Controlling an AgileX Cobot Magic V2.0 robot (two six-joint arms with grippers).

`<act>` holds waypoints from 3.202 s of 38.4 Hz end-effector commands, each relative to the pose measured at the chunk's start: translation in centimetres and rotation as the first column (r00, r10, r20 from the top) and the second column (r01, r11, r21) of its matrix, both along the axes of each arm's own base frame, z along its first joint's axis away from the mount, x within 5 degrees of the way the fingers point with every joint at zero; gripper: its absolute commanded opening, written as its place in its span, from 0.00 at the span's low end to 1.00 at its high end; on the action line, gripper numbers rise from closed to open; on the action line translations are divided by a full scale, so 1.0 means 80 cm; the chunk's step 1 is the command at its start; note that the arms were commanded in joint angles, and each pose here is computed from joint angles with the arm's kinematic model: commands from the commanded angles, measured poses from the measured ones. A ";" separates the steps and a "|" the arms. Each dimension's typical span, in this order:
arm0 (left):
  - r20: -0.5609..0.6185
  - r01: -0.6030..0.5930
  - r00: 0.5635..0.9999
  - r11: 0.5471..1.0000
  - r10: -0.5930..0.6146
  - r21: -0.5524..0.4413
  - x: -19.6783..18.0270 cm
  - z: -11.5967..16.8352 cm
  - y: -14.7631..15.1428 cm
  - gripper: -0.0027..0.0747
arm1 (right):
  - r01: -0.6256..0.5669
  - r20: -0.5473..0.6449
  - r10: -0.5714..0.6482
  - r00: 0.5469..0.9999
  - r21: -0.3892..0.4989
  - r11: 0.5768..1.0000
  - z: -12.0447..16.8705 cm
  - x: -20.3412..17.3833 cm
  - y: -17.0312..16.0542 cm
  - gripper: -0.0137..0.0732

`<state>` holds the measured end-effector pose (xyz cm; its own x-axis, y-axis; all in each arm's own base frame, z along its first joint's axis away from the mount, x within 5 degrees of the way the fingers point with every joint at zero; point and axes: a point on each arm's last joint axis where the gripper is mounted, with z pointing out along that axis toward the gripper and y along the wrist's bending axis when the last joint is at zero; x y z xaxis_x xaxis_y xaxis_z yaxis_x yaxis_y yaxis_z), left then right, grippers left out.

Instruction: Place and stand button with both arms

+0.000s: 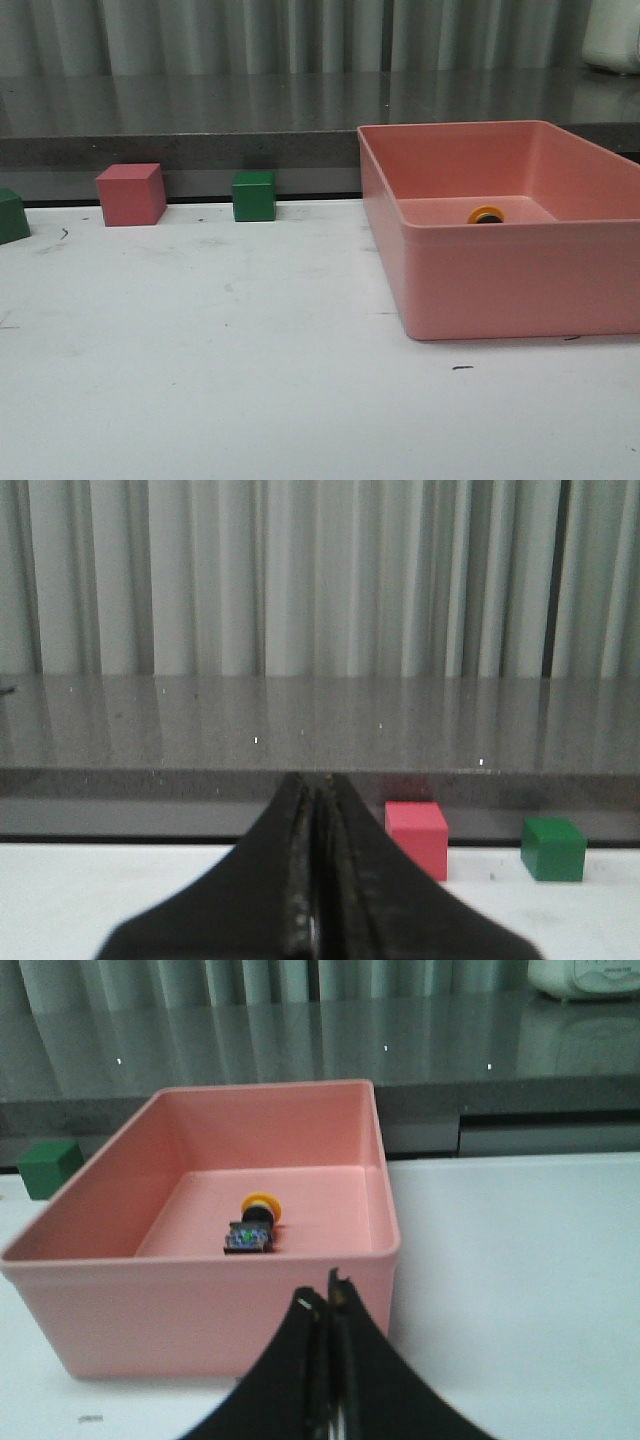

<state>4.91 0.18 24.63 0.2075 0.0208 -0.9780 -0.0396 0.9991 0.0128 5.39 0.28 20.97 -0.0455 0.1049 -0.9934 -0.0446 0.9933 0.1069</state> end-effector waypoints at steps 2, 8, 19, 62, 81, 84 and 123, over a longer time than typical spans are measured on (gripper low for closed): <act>0.126 0.006 0.992 1.000 -0.004 -0.014 -0.012 0.067 0.000 0.01 | 0.001 0.145 -0.003 0.989 0.013 1.000 0.064 -0.012 -0.001 0.08; -0.012 0.006 1.000 1.000 -0.006 -0.019 0.008 0.103 0.000 0.01 | -0.008 0.030 0.007 1.000 0.027 1.000 0.112 0.001 0.001 0.08; -0.138 0.003 0.990 1.000 -0.006 -0.024 0.055 0.105 0.002 0.01 | -0.005 -0.130 0.008 0.991 0.021 1.000 0.144 0.055 0.004 0.08; -0.145 0.003 0.989 1.000 -0.006 -0.024 0.055 0.105 0.002 0.91 | -0.091 -0.423 0.089 0.902 0.017 0.996 0.155 0.250 0.042 0.90; -0.145 0.003 0.989 1.000 -0.006 -0.024 0.055 0.105 0.002 0.91 | -0.065 -0.741 0.124 0.660 0.109 0.992 0.109 0.401 0.099 0.90; -0.145 0.003 0.989 1.000 -0.006 -0.024 0.055 0.105 0.002 0.91 | -0.038 -0.788 0.110 0.605 0.110 0.993 0.094 0.421 0.099 0.90; -0.145 0.003 0.989 1.000 -0.006 -0.024 0.055 0.105 0.002 0.91 | 0.037 -0.884 0.067 0.462 0.095 0.995 0.007 0.476 0.090 0.50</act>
